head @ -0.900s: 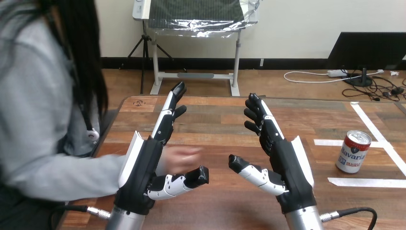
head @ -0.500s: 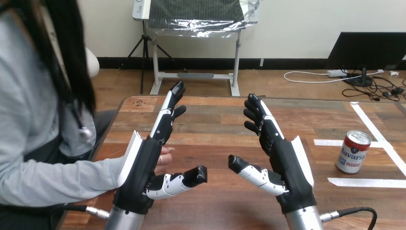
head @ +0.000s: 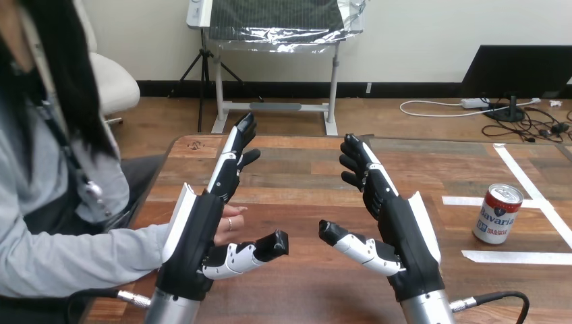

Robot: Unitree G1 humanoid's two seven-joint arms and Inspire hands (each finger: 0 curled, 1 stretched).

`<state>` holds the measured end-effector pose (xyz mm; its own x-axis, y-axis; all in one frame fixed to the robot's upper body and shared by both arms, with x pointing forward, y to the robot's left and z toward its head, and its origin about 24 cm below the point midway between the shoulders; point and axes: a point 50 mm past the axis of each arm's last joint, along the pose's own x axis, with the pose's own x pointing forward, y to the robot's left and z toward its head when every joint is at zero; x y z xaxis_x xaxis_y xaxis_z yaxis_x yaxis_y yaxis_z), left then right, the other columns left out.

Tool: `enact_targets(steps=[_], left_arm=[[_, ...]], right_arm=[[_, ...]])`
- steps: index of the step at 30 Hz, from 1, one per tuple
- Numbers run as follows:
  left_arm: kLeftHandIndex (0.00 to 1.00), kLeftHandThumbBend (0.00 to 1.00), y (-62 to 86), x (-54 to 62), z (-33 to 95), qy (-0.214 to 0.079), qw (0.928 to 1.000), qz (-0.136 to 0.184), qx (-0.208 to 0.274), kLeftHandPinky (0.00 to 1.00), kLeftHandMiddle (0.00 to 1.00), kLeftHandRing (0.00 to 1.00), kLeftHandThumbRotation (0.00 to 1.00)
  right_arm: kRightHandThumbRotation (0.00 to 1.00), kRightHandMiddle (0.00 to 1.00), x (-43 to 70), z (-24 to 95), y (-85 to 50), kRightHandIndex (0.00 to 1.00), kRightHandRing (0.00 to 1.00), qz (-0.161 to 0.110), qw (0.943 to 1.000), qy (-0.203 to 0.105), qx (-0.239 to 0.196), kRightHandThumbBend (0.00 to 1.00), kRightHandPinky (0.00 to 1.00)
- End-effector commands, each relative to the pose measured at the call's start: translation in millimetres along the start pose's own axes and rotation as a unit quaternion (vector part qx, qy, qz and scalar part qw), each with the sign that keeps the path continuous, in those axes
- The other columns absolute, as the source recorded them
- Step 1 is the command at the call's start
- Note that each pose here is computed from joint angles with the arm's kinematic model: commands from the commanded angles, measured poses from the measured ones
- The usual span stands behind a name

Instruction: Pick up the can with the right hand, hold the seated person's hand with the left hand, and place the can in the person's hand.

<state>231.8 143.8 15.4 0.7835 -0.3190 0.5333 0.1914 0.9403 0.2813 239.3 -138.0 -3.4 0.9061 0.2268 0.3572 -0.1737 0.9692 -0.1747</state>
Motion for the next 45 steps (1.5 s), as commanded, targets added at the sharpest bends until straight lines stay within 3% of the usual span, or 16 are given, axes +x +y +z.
enact_targets(steps=[1, 25, 45], left_arm=[[1.00, 1.00, 4.4, 7.4, 0.6, -0.010, 0.9998, 0.016, 0.001, 0.90, 1.00, 0.97, 0.75], [0.99, 1.00, 5.0, 8.1, 1.2, -0.013, 0.9996, 0.023, 0.002, 0.88, 1.00, 0.96, 0.73], [0.98, 1.00, 4.1, 8.2, 0.4, -0.009, 0.9996, 0.027, -0.004, 0.88, 1.00, 0.96, 0.72]], right_arm=[[0.58, 0.94, 19.3, 11.9, -3.5, 0.94, 0.92, -0.011, 0.9990, -0.043, 0.004, 1.00, 0.89], [0.58, 0.93, 20.3, 12.4, -6.4, 0.94, 0.91, -0.015, 0.9988, -0.046, -0.003, 1.00, 0.88], [0.60, 0.91, 25.4, 15.1, -20.8, 0.93, 0.87, -0.050, 0.9964, -0.060, -0.033, 1.00, 0.83]])
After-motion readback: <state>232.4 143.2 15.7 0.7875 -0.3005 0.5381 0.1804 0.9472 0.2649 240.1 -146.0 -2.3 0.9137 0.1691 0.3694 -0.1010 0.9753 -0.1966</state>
